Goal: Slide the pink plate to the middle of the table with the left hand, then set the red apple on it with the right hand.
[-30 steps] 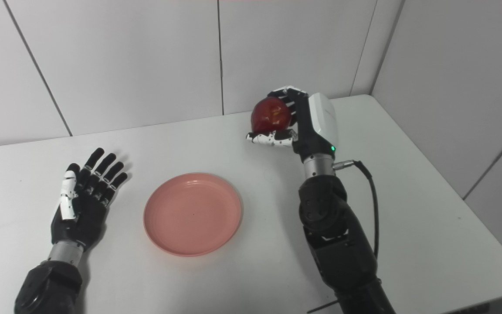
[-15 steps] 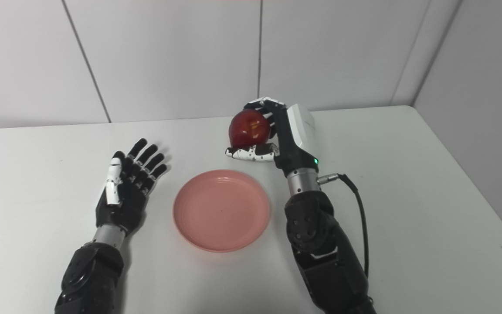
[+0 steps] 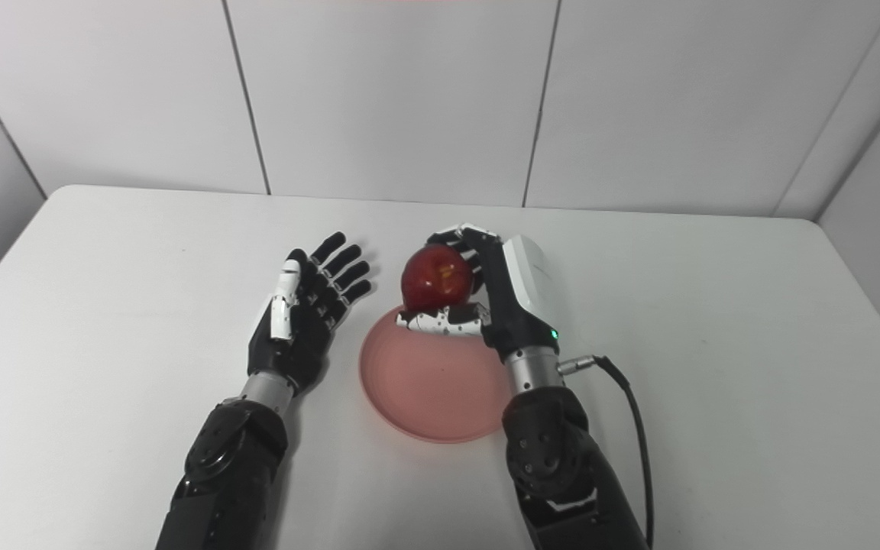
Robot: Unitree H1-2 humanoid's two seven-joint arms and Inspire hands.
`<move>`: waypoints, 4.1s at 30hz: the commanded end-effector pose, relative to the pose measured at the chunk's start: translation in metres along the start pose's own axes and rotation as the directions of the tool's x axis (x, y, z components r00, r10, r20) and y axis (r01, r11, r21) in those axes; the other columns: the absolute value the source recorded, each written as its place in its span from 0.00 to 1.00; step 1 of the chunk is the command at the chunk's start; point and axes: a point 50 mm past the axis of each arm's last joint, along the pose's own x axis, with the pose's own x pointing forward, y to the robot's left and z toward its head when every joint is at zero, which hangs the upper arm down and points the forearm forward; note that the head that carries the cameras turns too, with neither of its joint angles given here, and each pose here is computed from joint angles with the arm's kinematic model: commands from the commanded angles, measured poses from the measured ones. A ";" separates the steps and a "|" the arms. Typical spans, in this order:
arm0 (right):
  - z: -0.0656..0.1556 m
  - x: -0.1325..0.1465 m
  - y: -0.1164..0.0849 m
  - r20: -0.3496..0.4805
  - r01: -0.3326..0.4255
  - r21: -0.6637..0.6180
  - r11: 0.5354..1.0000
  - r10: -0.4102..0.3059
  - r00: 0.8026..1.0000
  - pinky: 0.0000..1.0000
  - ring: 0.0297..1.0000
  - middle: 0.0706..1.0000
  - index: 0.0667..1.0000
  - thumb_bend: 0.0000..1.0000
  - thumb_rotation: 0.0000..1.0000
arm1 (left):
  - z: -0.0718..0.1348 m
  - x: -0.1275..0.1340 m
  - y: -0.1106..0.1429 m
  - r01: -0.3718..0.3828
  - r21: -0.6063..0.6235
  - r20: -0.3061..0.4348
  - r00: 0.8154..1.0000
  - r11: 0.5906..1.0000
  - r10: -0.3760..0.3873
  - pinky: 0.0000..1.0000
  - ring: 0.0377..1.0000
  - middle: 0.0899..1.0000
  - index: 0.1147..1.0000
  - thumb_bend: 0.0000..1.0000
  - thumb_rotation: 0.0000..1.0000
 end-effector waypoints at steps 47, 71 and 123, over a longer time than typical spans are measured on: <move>-0.018 -0.020 0.029 -0.016 -0.098 -0.125 0.987 0.096 0.995 0.33 0.42 0.49 0.45 0.52 0.15 | -0.032 -0.017 0.013 -0.101 0.000 -0.134 0.986 0.995 0.100 0.81 0.83 0.82 0.80 0.36 1.00; -0.010 -0.025 0.023 -0.032 -0.139 -0.164 0.977 0.136 0.990 0.67 0.74 0.78 0.83 1.00 0.54 | -0.030 -0.020 0.015 -0.096 -0.010 -0.138 0.986 0.995 0.094 0.83 0.84 0.83 0.81 0.34 1.00; -0.014 -0.036 -0.069 0.031 0.190 0.039 0.981 -0.192 0.981 0.90 0.94 0.95 0.98 1.00 0.77 | -0.030 -0.023 0.025 -0.098 -0.023 -0.137 0.986 0.995 0.094 0.84 0.84 0.84 0.81 0.34 1.00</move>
